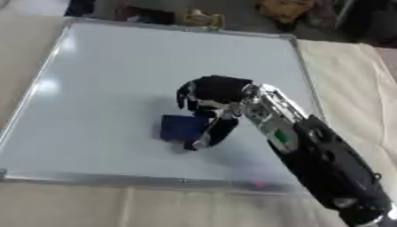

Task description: Wipe the whiteboard clean with a brush.

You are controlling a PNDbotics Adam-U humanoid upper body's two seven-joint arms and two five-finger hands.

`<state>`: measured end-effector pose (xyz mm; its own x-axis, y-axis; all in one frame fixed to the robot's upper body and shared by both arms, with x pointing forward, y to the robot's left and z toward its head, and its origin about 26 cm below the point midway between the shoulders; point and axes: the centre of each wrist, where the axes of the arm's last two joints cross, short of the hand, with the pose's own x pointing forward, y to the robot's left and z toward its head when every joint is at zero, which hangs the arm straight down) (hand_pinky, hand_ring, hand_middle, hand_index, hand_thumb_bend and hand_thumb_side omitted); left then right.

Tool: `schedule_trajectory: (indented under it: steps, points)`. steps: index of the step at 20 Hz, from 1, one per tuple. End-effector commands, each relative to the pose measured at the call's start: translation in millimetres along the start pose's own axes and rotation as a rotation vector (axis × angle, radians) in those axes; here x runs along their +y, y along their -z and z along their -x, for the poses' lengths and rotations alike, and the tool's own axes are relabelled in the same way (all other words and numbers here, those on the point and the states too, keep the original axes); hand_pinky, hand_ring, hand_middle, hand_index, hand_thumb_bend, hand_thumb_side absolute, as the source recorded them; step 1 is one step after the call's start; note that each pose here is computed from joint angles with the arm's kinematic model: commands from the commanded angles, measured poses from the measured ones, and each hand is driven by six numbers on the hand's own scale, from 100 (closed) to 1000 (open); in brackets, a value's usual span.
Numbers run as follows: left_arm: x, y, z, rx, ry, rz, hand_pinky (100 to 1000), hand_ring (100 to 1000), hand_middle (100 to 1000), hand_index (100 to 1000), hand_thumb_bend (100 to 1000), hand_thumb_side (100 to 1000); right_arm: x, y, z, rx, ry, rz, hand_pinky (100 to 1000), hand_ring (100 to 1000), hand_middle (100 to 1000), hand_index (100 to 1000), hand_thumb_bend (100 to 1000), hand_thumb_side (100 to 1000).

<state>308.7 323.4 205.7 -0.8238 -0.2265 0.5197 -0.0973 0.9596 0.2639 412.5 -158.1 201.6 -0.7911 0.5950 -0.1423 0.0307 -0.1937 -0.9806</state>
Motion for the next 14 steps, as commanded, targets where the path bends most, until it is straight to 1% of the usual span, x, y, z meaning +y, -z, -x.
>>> schedule_trajectory:
  steps: [1,3,7,11,14]
  points:
    - [3.2,4.4,-5.4,-0.025,0.007,-0.001,668,588,541,396,365,843,-6.1,-1.4,3.3,0.013,-0.011,0.012,685,795,680,100,440,456]
    - [3.1,4.4,-5.4,-0.025,0.007,0.0,669,588,541,395,363,843,-5.2,-1.1,3.6,0.013,-0.007,0.009,684,794,678,100,407,461]
    - [3.0,5.1,-5.6,-0.027,0.007,0.0,669,588,542,395,363,843,-5.0,-1.4,4.8,0.011,0.003,0.018,678,787,642,100,339,479]
    - [2.9,5.4,-5.8,-0.029,0.007,0.0,670,588,542,395,362,843,-2.6,-1.2,7.0,0.012,0.014,0.016,677,785,624,100,317,463]
    - [2.9,5.7,-5.9,-0.029,0.007,0.0,671,588,542,396,361,844,-1.4,-1.0,8.2,0.01,0.024,0.015,674,781,583,100,311,454]
